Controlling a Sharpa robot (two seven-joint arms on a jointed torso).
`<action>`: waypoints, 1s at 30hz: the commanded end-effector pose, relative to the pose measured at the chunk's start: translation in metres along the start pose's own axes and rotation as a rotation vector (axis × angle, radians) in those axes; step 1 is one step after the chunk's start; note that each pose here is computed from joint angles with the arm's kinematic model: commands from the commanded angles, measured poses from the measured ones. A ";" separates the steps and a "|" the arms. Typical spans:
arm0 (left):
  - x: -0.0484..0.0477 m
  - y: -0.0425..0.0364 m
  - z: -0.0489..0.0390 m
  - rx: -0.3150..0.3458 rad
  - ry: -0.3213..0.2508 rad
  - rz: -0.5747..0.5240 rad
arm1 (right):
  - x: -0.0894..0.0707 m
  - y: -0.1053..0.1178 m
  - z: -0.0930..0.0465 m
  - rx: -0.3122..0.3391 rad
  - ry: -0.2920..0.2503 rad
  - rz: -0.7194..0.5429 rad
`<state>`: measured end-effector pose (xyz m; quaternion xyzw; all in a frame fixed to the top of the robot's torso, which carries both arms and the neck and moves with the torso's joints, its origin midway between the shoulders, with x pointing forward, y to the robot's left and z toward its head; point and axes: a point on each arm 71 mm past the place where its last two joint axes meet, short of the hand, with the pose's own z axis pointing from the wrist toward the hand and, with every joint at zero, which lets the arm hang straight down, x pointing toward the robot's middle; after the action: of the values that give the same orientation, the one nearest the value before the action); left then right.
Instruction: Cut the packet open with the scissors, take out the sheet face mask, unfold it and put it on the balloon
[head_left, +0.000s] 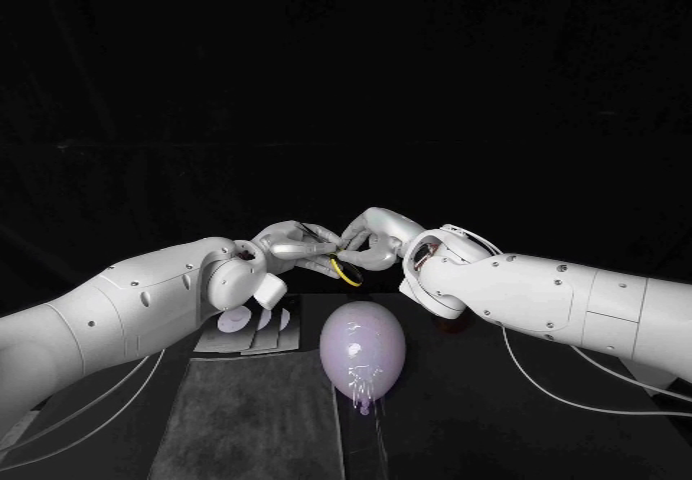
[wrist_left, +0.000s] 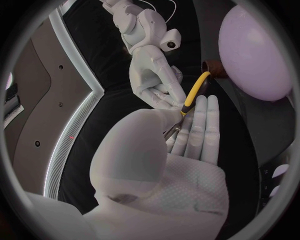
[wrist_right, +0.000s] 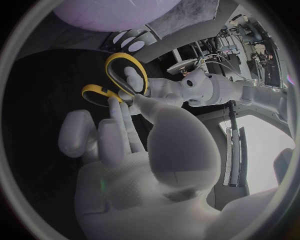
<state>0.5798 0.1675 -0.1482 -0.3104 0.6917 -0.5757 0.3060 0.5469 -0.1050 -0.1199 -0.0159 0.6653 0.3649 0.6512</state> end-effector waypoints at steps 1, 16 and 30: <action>0.0002 -0.0056 0.0009 0.043 -0.013 -0.020 | -0.003 0.002 -0.002 -0.048 -0.040 0.017; -0.0041 -0.0049 -0.0024 0.044 -0.028 -0.019 | -0.025 -0.024 -0.019 -0.004 -0.127 0.063; -0.0066 -0.0042 -0.0056 0.039 -0.053 -0.002 | -0.016 -0.016 -0.028 -0.070 0.019 -0.046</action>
<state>0.5795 0.1769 -0.1460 -0.3213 0.6791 -0.5768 0.3208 0.5376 -0.1476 -0.1138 -0.0010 0.6419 0.3827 0.6645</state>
